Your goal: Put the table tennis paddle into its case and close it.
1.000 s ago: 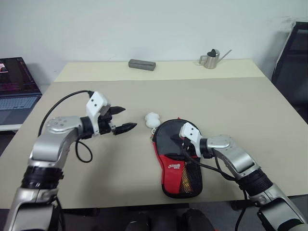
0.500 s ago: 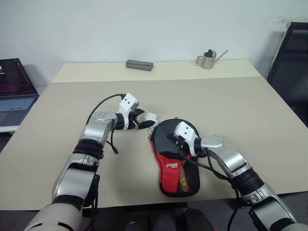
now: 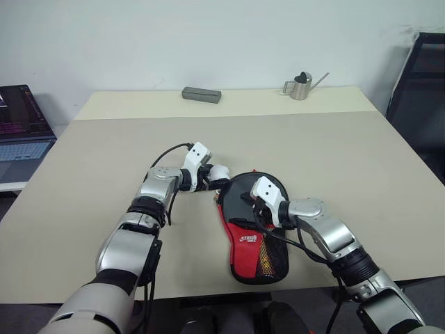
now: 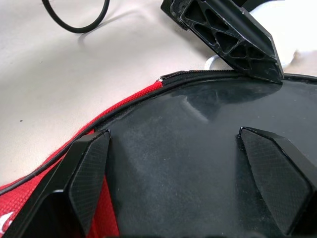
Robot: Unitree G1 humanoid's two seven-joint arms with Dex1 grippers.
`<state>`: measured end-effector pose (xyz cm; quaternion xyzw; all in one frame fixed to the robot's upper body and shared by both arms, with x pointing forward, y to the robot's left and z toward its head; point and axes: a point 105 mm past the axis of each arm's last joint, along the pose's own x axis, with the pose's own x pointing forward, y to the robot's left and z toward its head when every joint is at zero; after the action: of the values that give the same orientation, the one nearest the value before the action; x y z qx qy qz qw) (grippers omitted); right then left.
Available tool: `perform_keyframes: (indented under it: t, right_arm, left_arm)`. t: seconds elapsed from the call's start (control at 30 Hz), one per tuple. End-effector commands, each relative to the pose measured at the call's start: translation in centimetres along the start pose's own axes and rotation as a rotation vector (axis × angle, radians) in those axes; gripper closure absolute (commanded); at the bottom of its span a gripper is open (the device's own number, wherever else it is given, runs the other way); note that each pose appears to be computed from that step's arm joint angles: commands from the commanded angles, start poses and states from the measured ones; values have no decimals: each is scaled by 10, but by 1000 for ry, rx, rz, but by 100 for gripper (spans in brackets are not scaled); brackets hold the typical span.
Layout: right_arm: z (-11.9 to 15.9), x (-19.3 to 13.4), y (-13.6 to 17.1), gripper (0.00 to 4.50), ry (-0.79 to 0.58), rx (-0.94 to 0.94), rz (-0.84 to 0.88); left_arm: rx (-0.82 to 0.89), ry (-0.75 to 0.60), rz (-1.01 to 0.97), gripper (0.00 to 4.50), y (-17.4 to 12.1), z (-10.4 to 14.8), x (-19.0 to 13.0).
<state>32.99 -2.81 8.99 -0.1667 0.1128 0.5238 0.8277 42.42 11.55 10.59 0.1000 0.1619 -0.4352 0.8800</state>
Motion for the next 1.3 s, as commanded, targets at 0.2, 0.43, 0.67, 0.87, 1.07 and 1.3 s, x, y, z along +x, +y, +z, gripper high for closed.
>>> perform_keyframes:
  t: [0.2, 0.43, 0.67, 0.87, 1.07, 1.3]
  right_arm:
    - [-9, 2, -7, 0, 48, 29, -65]
    - [-10, 1, -14, 0, 43, 57, -111]
    - [-21, 1, -23, 0, 78, 103, -172]
    - [-43, 1, -16, 0, 158, 132, -151]
    - [-56, 5, -9, 0, 199, 137, -141]
    - [-64, 7, -2, 0, 219, 156, -135]
  left_arm:
    - [22, 18, -1, 347, 4, -9, -12]
    - [20, 6, 37, 394, 13, -12, -29]
    - [0, -46, 80, 394, 17, -5, -40]
    - [22, -76, 80, 394, 15, 9, -44]
    - [75, -74, 71, 394, 15, 26, -38]
    - [161, -15, 55, 394, 15, 38, -18]
